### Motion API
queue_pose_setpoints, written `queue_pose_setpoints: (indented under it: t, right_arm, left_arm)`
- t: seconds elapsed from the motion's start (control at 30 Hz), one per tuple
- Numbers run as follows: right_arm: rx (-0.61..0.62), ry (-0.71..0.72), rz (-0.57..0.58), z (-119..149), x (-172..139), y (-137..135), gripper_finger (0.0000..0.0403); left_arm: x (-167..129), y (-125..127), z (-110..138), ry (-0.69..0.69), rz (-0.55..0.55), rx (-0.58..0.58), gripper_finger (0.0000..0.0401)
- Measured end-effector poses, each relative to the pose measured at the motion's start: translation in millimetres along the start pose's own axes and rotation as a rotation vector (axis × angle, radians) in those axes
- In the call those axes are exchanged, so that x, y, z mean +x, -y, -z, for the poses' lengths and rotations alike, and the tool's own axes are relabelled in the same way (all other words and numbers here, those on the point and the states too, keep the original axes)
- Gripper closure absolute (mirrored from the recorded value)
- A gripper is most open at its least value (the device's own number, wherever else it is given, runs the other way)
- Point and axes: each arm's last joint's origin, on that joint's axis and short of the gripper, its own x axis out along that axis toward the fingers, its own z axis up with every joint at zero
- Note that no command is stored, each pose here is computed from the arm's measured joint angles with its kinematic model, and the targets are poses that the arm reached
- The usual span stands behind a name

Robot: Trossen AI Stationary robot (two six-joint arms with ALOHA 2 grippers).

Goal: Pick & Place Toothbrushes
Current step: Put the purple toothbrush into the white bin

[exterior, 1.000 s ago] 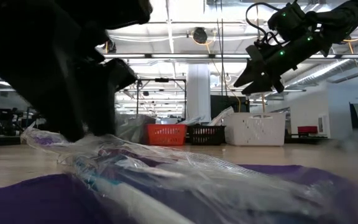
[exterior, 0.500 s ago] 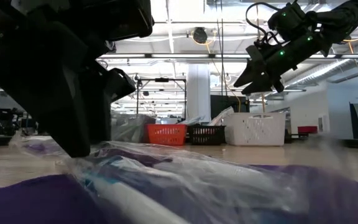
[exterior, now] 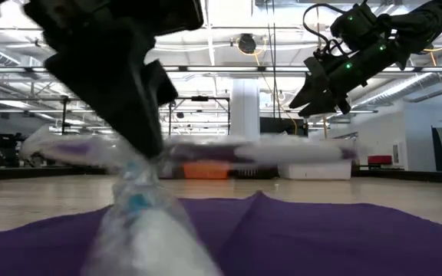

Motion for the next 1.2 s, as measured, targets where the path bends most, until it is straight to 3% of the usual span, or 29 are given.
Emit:
queue_pose_setpoints:
  t: [0.5,0.87,1.1,1.2]
  right_arm:
    - [0.000,-0.002,-0.002,-0.1,-0.1,-0.1,0.0192]
    - [-0.004,-0.003,-0.002,0.0,0.0,-0.1,0.0193]
    - [-0.008,-0.002,-0.002,-0.1,0.0,-0.1,0.0193]
    - [-0.008,-0.001,-0.002,-0.1,0.0,-0.1,0.0193]
  left_arm:
    - [-87.1,-10.8,-33.9,0.388,-0.358,-0.079,0.0396]
    - [-94.0,-16.0,-36.2,0.399,-0.344,-0.117,0.0396]
    - [-99.1,8.7,-29.2,0.416,-0.289,-0.097,0.0397]
    - [-111.3,18.7,-28.2,0.489,-0.341,-0.092,0.0398]
